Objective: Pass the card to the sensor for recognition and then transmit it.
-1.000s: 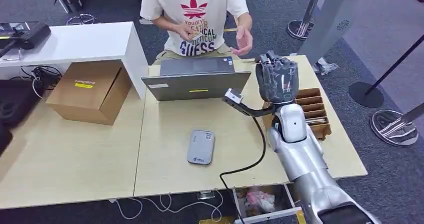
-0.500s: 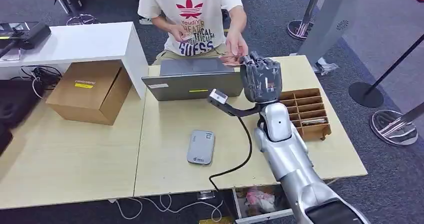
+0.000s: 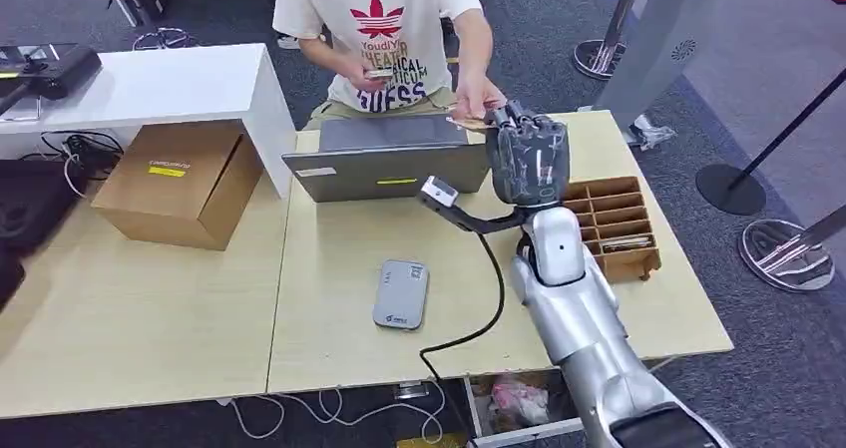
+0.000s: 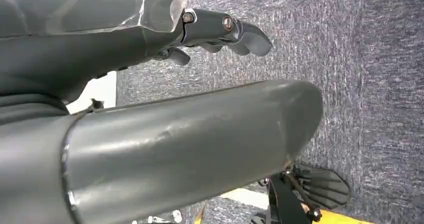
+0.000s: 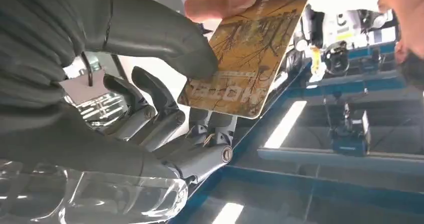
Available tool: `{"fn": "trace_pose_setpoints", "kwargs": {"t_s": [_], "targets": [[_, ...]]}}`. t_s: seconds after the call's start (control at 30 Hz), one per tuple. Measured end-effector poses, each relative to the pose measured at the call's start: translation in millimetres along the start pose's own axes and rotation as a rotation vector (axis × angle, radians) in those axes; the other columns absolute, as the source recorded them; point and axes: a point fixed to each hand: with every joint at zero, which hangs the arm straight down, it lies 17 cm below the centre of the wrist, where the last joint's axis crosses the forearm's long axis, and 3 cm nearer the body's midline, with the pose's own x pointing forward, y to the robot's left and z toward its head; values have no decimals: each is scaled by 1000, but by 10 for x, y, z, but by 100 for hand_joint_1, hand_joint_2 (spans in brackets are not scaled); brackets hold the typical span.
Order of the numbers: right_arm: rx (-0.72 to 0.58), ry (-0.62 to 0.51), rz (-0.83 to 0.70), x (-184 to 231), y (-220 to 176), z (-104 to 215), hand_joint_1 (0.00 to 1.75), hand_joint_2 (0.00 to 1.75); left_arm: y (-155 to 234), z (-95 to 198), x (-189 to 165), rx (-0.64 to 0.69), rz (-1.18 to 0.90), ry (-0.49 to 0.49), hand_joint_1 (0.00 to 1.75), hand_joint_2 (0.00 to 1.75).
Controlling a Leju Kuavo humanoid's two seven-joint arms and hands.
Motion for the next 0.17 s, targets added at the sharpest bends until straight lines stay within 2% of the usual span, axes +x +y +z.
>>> {"fn": "trace_pose_setpoints", "kwargs": {"t_s": [0.03, 0.17], "targets": [[-5, 5, 1, -15, -17, -5, 0, 175, 8, -2, 0, 1, -1, 0, 0, 0], [-10, 15, 6, -46, -35, -6, 0, 175, 31, -9, -2, 5, -2, 2, 0, 0]]}}
